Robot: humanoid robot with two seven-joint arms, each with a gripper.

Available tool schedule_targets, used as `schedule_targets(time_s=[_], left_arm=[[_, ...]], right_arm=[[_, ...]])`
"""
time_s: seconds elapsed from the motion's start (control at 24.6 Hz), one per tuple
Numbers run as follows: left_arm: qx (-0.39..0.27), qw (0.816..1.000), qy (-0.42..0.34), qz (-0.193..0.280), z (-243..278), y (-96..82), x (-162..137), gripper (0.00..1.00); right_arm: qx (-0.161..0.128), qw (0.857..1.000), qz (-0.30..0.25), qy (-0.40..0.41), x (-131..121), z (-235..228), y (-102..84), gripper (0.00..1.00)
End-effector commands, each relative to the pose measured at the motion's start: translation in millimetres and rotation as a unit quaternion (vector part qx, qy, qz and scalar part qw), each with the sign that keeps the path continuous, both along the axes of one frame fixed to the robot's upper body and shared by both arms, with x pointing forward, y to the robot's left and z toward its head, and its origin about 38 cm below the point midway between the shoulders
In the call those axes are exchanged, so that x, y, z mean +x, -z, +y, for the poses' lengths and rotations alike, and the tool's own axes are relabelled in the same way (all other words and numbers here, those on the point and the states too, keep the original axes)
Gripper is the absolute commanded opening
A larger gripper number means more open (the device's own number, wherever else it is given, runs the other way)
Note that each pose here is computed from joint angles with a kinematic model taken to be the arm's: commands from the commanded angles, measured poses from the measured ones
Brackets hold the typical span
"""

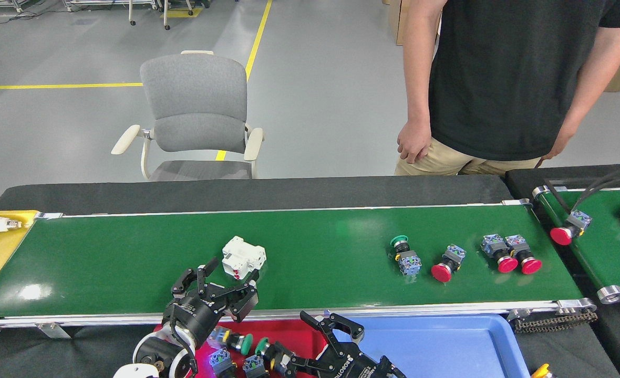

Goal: Pick switch part from conveyor to tray

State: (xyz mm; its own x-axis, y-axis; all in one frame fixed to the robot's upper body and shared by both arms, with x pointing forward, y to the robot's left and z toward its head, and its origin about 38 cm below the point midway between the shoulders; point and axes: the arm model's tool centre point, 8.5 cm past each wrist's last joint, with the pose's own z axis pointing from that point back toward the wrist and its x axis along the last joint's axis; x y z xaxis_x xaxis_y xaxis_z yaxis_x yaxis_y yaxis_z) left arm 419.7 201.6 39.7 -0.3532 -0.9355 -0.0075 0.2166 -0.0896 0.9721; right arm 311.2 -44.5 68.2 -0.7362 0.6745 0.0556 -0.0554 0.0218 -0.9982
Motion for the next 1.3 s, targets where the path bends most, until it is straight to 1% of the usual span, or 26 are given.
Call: schedule_targets(time_s=[0.0,0.08,0.16,0.2,0.24,0.28,0.37,0.41,0.45,0.49,0.57,0.61,0.73,0.85,0.93,1.1,1.14,1.18,1.22,1.26], left_arm=[[0.0,1.0,-0.012,-0.019,8,-10.3,7,0.68],[-0.004,1.0,-0.017,-0.021,11,-9.8,7,0.46],[-0.009,1.0,-0.024,-0.018,16,-7.3,6,0.29],[-0.011,0.999,-0.026,-0.019,18,-6.9,5,0.25],[-0.013,0.999,-0.025,-0.023,18,-6.6,5,0.21],[-0.014,0.999,-0.026,-0.025,18,-5.7,4,0.2],[-0.016,0.999,-0.026,-0.03,18,-6.1,4,0.18],[-0.017,0.999,-0.026,-0.03,17,-6.0,4,0.18],[-0.017,0.999,-0.026,-0.029,16,-5.3,4,0.18],[-0.018,0.999,-0.023,-0.029,13,-5.6,4,0.18],[-0.018,0.999,-0.02,-0.033,9,-8.4,4,0.17],[-0.019,0.999,-0.018,-0.039,8,-11.8,4,0.17],[-0.02,0.998,0.008,-0.065,-6,-28.9,-1,0.17],[-0.026,0.993,0.077,-0.087,-41,-42.7,-17,0.17],[-0.031,0.991,0.096,-0.087,-49,-42.1,-28,0.17],[-0.034,0.991,0.097,-0.081,-48,-37.3,-33,0.17],[-0.034,0.991,0.096,-0.081,-47,-37.4,-33,0.17],[-0.036,0.991,0.095,-0.081,-46,-37.7,-33,0.17],[-0.038,0.992,0.094,-0.081,-44,-37.8,-32,0.17],[-0.04,0.992,0.094,-0.08,-44,-37.4,-33,0.17]], right_arm=[[0.03,0.998,-0.019,0.059,17,-36,-9.3,1.0],[0.053,0.986,0.009,0.159,13,-96,9.6,1.0],[0.068,0.966,0.039,0.248,0,-145,28.6,1.0],[0.068,0.955,0.05,0.285,-9,-167,37.2,1.0],[0.062,0.944,0.059,0.318,-19,-190,44.9,1.0],[0.06,0.94,0.061,0.33,-22,-198,46.7,1.0],[0.055,0.932,0.059,0.354,-20,-206,46.0,1.0],[0.048,0.924,0.054,0.375,-14,-212,43.1,1.0],[0.047,0.922,0.05,0.382,-9,-212,40.1,1.0],[0.045,0.922,0.04,0.381,2,-207,32.8,1.0],[0.035,0.935,0.02,0.353,25,-179,19.7,1.0],[0.027,0.937,0.016,0.347,34,-168,16.9,1.0],[0.008,0.938,0.025,0.346,57,-139,17.1,1.0],[-0.009,0.934,0.037,0.355,75,-114,20.4,1.0],[-0.013,0.934,0.038,0.355,82,-103,19.5,1.0],[-0.029,0.94,0.044,0.337,98,-84,23.8,1.0],[-0.031,0.941,0.046,0.335,101,-83,23.9,0.98],[-0.036,0.94,0.054,0.334,103,-83,26.3,0.93],[-0.042,0.94,0.062,0.332,106,-83,28.6,0.82],[-0.044,0.94,0.063,0.332,108,-83,28.6,0.74]])
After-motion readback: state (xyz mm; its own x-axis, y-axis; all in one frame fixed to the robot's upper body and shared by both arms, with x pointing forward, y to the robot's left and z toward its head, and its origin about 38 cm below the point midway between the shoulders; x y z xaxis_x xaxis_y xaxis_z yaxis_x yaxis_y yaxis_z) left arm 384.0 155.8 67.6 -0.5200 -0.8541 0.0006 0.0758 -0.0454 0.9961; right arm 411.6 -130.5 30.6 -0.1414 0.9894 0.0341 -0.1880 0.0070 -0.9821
